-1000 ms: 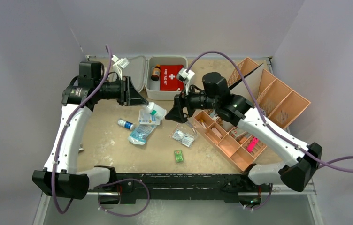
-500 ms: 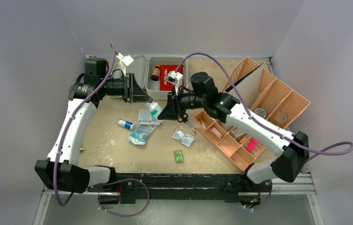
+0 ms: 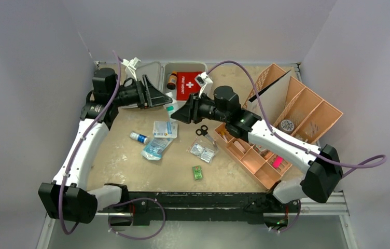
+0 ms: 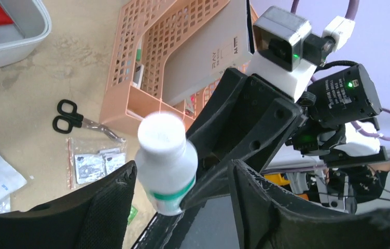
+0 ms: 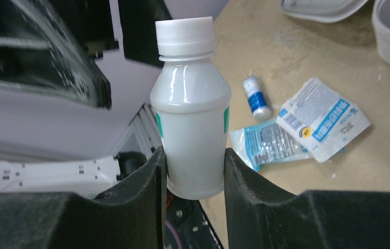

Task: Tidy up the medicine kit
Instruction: Place the pill bottle in the medicine box.

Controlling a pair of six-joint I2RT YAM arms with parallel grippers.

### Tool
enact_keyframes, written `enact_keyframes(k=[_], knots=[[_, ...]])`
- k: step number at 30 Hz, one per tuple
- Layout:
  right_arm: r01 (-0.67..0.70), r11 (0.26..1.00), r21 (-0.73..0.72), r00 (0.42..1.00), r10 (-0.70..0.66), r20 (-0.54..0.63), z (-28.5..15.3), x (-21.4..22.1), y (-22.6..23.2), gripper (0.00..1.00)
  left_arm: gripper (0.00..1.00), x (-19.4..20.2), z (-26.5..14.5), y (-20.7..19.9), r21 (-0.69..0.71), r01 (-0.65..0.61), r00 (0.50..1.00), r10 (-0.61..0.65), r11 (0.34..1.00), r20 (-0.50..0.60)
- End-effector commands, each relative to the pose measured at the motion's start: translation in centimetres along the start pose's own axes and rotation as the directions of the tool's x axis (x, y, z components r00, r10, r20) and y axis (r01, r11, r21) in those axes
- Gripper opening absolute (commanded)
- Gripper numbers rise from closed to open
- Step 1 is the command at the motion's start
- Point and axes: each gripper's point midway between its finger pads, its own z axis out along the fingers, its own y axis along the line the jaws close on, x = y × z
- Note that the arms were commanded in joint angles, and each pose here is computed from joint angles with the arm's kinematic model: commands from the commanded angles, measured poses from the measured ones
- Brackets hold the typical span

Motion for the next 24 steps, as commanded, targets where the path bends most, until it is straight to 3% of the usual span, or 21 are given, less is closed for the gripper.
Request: enact_keyframes(k=[1,17,24], knots=[[-0.026,0.999,-0.031,0.964,0.034,0.263,-1.2,-6.5,2.7,0.12,0.64,-1.5,0.0,-1.3,0.048,0.004,0.993,-0.010,0.999,0.116],[-0.049,0.998,-0.048,0.969,0.059,0.239,0.0,-6.1,2.5,0.13,0.57,-2.4,1.9,0.6,0.014,0.008,0.993,-0.009,1.000,0.118],[-0.054,0.998,-0.021,0.970,0.058,0.234,0.1,-5.8,1.8,0.16,0.25,-2.4,2.8,0.7,0.008,-0.003,0.993,0.002,1.000,0.114]])
